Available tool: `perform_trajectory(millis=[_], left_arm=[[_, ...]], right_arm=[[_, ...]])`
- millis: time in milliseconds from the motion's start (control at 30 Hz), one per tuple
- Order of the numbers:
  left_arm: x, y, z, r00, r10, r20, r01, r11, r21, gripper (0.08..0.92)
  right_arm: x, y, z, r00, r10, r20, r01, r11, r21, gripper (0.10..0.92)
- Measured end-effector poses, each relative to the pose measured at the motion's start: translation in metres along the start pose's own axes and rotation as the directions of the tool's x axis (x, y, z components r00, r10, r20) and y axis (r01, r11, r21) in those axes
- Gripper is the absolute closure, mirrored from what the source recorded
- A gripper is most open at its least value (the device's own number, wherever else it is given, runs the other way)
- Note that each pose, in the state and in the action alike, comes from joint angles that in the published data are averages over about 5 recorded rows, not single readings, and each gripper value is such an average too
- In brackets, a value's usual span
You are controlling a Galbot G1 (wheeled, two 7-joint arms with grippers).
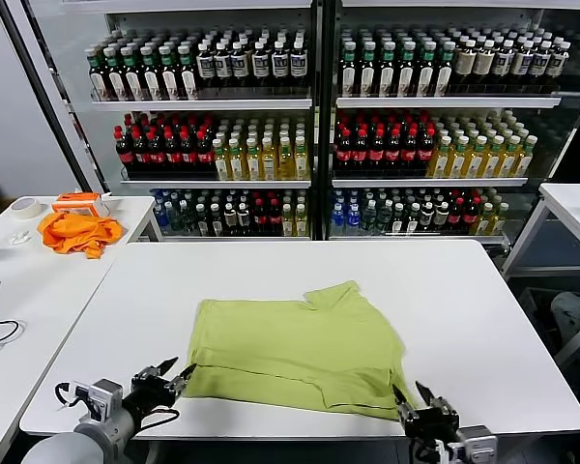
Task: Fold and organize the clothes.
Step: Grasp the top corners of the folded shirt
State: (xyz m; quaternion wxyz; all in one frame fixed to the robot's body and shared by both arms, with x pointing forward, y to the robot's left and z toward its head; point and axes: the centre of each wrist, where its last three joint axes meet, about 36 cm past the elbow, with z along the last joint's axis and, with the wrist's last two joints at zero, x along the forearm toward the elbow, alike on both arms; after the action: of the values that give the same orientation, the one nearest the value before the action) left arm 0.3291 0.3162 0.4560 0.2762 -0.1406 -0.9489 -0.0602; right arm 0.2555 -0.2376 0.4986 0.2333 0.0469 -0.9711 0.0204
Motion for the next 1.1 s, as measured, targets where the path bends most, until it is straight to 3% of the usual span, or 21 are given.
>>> perform_trajectory(millis=[200,333,833,1100], left_arm=[[-0.026,0.013,-0.006,0.9991,-0.007,0.041,0.007,1.0,0.017,0.262],[-0.052,0.024,-0.008,0.9985,-0.013,0.054,0.012,0.999,0.033,0.187],[-0.149,0.065,-0.021,0.9971,-0.04,0.065,0.036,0.998,0.05,0.177],[-0.181,0.083,-0.029,0.9975,-0.052,0.047,0.05,0.998,0.04,0.177]], right_arm=[[-0.044,-0.005,-0.013,0.998,-0.003,0.056,0.003,1.0,-0.014,0.216],[-0.086,-0.006,-0.019,0.997,-0.007,0.075,0.009,1.0,-0.022,0.201],[-0.24,0.011,-0.043,0.998,-0.005,0.068,0.009,0.998,-0.054,0.2],[-0.29,0.021,-0.05,0.999,0.004,0.043,-0.001,0.997,-0.073,0.2]])
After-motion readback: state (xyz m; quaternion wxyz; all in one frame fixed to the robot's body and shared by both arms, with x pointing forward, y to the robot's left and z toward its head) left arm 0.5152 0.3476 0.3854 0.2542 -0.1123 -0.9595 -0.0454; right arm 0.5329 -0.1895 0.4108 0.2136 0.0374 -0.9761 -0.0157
